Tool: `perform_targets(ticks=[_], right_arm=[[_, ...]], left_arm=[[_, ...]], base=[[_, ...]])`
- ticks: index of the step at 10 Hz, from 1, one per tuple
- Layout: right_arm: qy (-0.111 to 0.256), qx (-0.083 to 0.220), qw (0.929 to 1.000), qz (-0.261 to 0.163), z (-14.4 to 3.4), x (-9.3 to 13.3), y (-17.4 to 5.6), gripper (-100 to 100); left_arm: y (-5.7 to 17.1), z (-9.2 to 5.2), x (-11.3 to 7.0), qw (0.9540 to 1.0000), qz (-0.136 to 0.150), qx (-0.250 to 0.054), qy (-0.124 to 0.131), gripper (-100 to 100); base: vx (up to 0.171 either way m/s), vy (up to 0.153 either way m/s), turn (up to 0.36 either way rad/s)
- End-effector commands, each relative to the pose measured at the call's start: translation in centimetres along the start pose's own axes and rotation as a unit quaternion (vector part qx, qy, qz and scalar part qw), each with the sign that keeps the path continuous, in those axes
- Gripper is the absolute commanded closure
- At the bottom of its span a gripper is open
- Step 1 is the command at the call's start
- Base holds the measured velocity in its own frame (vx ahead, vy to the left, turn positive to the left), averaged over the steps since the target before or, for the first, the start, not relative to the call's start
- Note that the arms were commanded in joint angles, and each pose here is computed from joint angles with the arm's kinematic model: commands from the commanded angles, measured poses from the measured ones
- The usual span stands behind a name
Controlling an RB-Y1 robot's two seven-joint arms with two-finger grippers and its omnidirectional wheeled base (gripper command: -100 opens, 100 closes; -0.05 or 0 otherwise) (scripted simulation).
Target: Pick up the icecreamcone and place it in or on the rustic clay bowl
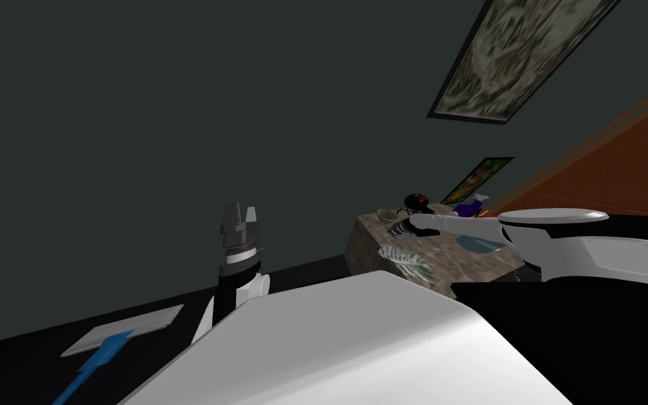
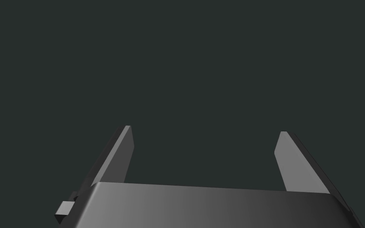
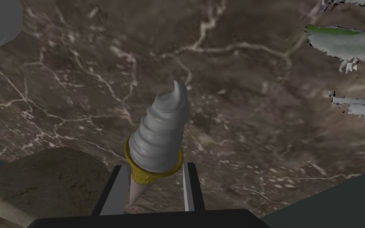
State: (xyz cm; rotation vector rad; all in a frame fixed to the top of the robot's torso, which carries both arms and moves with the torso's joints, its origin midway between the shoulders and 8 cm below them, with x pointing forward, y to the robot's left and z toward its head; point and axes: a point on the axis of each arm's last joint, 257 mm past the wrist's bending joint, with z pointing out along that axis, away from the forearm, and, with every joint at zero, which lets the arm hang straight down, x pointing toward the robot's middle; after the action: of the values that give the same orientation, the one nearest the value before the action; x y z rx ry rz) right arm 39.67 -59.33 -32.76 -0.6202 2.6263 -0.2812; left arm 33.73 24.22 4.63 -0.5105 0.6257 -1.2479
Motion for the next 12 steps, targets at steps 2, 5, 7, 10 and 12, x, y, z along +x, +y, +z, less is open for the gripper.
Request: perform_targets(ticks=[2,5,7,10,12], right_arm=[[0.0,0.0,1.0,0.0,0.0,0.0,0.0,0],[-0.006,-0.01,0.9999,-0.01,0.6,-2.9,0.4,100],[-0.006,-0.01,0.9997,-0.019,0.8,-3.8,0.4,100],[-0.005,-0.013,0.9996,-0.025,1.2,-5.5,0.6,100],[-0.006,-0.013,0.9996,-0.026,1.3,-6.4,0.6,100]], left_arm=[[0.0,0.0,0.0,1.0,0.0,0.0,0.0,0],[0.0,0.0,0.0,1.0,0.0,0.0,0.0,0],[0.0,0.0,0.0,1.0,0.0,0.0,0.0,0],[0.0,0.0,0.0,1.0,0.0,0.0,0.0,0],[0.0,0.0,0.0,1.0,0.0,0.0,0.0,0]], base=[[0.0,0.0,0.0],[-0.047,-0.012,-0.053],[-0.028,-0.013,-0.029],[-0.04,-0.014,-0.036],[-0.028,-0.011,-0.034]])
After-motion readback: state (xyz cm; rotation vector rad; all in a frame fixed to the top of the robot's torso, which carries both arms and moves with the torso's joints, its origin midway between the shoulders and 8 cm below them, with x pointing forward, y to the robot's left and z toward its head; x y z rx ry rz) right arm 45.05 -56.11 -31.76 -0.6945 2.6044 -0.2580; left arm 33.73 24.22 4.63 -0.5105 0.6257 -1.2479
